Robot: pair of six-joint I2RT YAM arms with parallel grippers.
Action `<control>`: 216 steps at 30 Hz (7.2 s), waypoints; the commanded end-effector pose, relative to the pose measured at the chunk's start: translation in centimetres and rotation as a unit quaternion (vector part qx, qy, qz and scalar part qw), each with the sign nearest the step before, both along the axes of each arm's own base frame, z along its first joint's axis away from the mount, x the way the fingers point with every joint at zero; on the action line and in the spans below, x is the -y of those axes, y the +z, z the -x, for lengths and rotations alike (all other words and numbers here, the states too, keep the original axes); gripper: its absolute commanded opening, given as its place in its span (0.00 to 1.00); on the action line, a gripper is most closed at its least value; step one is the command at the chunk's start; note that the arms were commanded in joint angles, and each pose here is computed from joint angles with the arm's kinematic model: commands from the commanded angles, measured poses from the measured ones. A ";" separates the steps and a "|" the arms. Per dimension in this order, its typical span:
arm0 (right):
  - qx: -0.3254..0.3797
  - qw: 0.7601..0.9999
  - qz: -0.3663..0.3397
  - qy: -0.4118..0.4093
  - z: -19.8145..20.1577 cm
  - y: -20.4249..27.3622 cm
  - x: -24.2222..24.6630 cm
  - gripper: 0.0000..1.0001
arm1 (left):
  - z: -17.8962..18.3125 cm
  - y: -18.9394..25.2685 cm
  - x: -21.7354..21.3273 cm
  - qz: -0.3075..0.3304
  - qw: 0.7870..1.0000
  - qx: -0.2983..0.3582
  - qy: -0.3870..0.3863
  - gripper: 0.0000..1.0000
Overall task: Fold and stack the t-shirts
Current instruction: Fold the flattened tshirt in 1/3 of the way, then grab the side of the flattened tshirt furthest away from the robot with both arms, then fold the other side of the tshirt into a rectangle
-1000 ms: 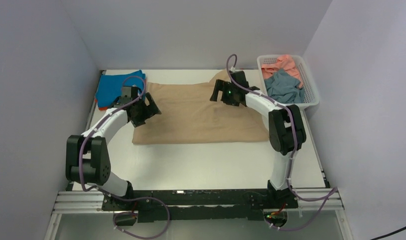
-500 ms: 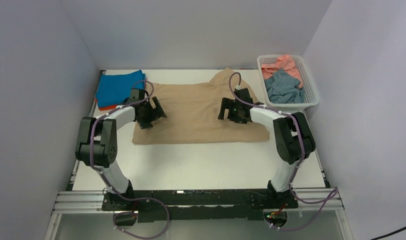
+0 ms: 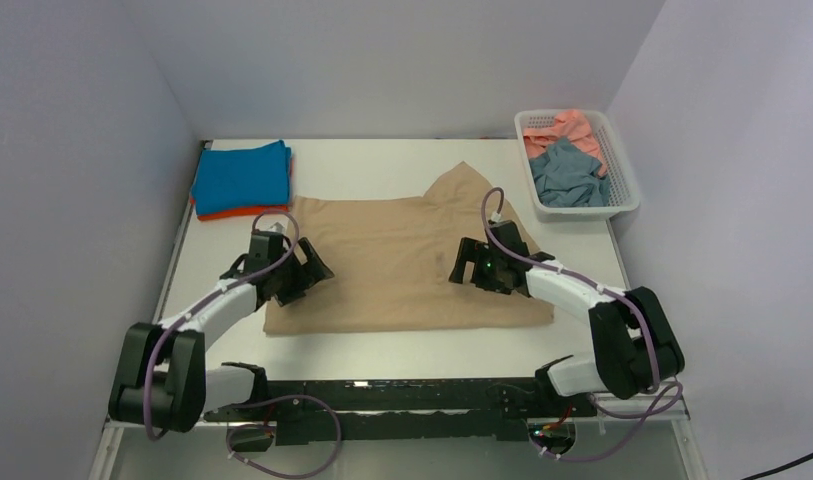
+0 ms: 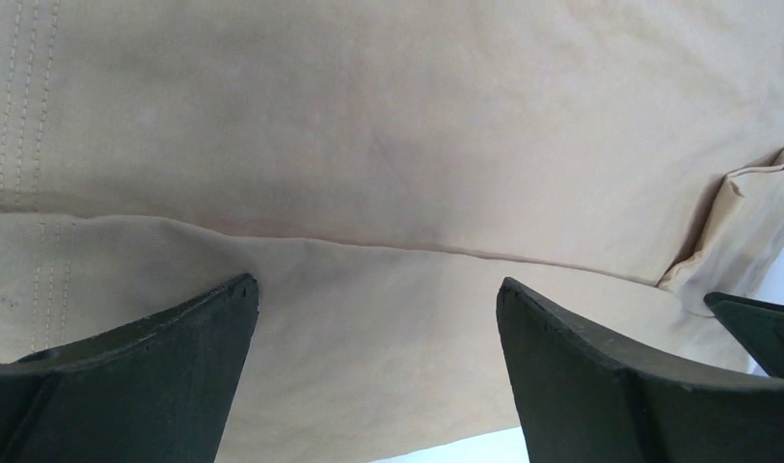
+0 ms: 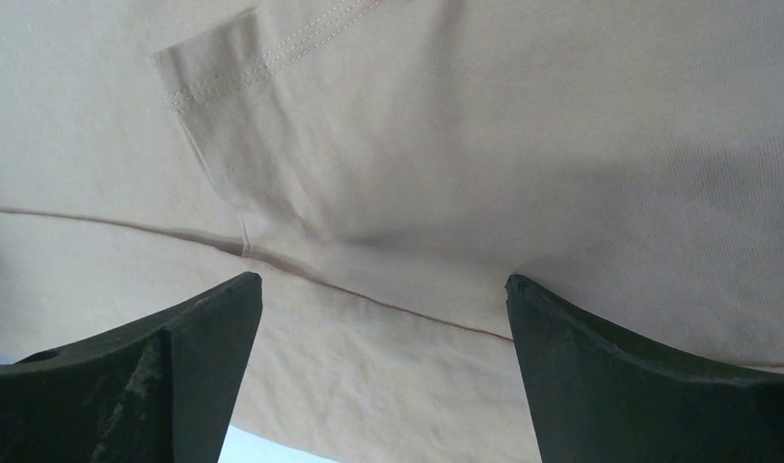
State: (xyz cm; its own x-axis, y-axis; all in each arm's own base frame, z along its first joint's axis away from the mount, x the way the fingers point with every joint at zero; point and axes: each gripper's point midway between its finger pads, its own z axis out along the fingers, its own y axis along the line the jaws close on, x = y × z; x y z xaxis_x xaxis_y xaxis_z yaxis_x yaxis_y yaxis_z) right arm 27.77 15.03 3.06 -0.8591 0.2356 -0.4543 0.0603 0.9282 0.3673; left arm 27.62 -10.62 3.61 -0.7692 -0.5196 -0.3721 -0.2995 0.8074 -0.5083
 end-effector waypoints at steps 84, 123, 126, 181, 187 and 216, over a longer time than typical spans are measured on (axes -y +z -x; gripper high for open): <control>0.193 0.960 0.200 0.020 -34.9 4.0 -1.8 0.95 | -18.9 4.4 -7.7 -0.171 0.984 0.036 -0.038 0.00; 0.252 0.957 0.136 0.052 -25.0 10.3 -1.1 0.00 | -15.9 6.9 -7.3 -0.178 0.978 0.081 -0.067 0.00; 0.256 0.958 0.118 0.059 -22.2 11.3 -0.9 0.00 | -14.7 7.0 -6.6 -0.171 0.978 0.092 -0.075 0.00; 0.074 0.992 0.072 -0.067 5.3 6.4 7.0 0.16 | 5.6 0.4 -7.0 -0.118 0.989 0.012 0.093 0.37; 0.068 0.992 0.003 -0.110 8.6 8.5 6.7 0.78 | 6.9 4.1 -8.0 -0.103 0.981 0.058 0.152 0.99; 0.038 0.994 0.011 -0.107 1.3 1.7 3.8 1.00 | 5.8 -0.8 -5.3 -0.159 0.980 -0.114 0.044 0.99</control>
State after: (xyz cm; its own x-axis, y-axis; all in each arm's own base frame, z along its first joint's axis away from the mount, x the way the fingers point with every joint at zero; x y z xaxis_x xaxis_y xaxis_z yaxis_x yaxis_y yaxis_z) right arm 26.43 13.08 5.48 -0.7812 0.3768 -0.4977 0.1583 0.8908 0.4259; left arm 25.78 -10.08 3.52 -0.8325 -0.4380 -0.3393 -0.3069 0.8744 -0.3758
